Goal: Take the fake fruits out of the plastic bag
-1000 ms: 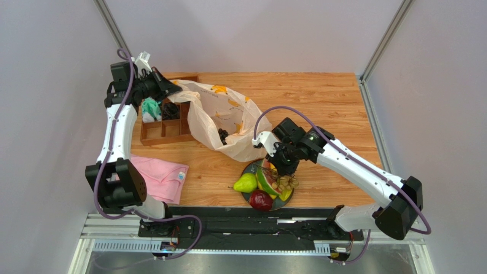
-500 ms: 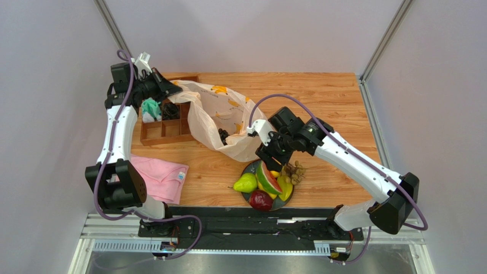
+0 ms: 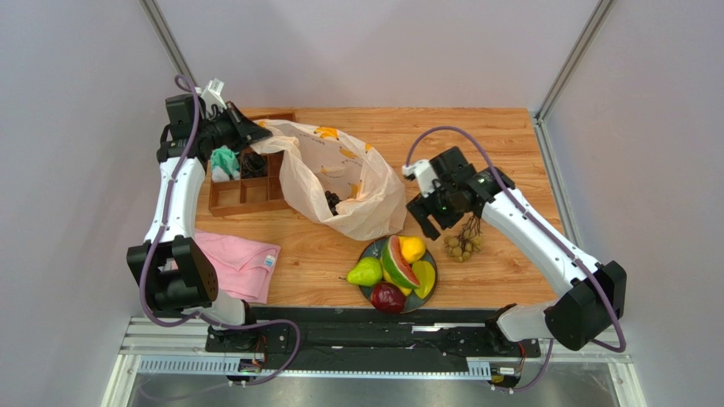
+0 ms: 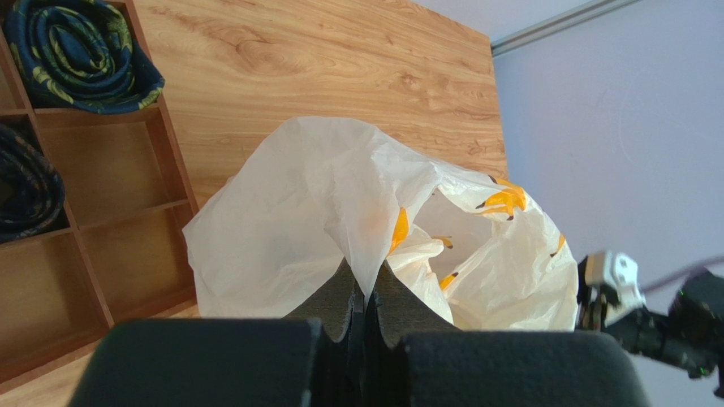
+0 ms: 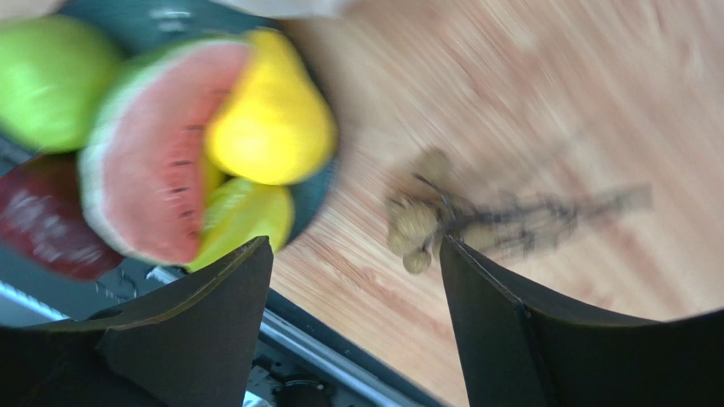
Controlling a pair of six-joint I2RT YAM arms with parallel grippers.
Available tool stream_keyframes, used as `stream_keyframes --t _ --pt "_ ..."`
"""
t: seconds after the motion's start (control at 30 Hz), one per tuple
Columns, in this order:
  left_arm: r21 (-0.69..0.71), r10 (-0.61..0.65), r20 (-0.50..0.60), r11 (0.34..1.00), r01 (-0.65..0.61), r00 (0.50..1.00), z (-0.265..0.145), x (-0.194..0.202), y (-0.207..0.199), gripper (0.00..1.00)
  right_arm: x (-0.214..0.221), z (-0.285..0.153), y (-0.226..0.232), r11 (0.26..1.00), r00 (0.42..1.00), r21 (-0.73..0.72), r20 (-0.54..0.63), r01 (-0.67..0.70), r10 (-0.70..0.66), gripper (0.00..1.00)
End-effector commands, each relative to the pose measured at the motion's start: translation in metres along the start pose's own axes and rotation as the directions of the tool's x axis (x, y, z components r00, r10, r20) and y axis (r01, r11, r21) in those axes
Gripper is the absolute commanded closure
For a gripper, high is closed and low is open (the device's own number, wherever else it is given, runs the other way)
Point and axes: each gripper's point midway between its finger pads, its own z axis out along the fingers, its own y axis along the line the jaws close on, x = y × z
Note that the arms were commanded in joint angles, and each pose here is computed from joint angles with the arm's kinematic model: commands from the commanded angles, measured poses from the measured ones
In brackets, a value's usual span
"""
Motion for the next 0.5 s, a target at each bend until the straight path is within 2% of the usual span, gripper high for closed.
stream_keyframes --t 0.0,0.1,0.2,0.3,0.33,0.37,0.47 --pt "0.042 0.038 0.028 0.998 -0.039 0.999 -0.008 -0.002 -0.018 1.00 0.037 0.000 -0.061 0.918 0.924 0.132 -0.034 -0.374 0.382 0.22" --pt "0.038 0.043 0.029 0.998 -0.044 0.999 -0.008 -0.001 -0.016 1.00 0.062 0.007 -0.084 0.827 0.829 0.147 -0.063 -0.543 0.555 0.22" --pt "0.030 0.047 0.024 0.998 -0.048 0.999 -0.009 0.002 -0.014 1.00 0.070 0.020 -0.094 0.779 0.776 0.113 -0.077 -0.617 0.626 0.20" --pt "0.016 0.056 0.024 0.998 -0.057 0.998 -0.009 0.003 -0.010 1.00 0.062 0.038 -0.097 0.784 0.780 0.044 -0.080 -0.619 0.621 0.13" --pt "0.008 0.054 0.019 0.999 -0.054 0.998 -0.009 0.005 -0.007 1.00 0.057 0.043 -0.094 0.791 0.788 0.004 -0.081 -0.612 0.610 0.04" --pt "0.003 0.057 0.019 0.998 -0.058 0.998 -0.009 0.005 -0.006 1.00 0.058 0.053 -0.096 0.793 0.789 -0.005 -0.103 -0.609 0.605 0.00" --pt "-0.013 0.066 0.010 0.998 -0.066 0.998 -0.009 0.008 -0.002 1.00 0.063 0.076 -0.114 0.795 0.786 0.047 -0.124 -0.605 0.606 0.00"
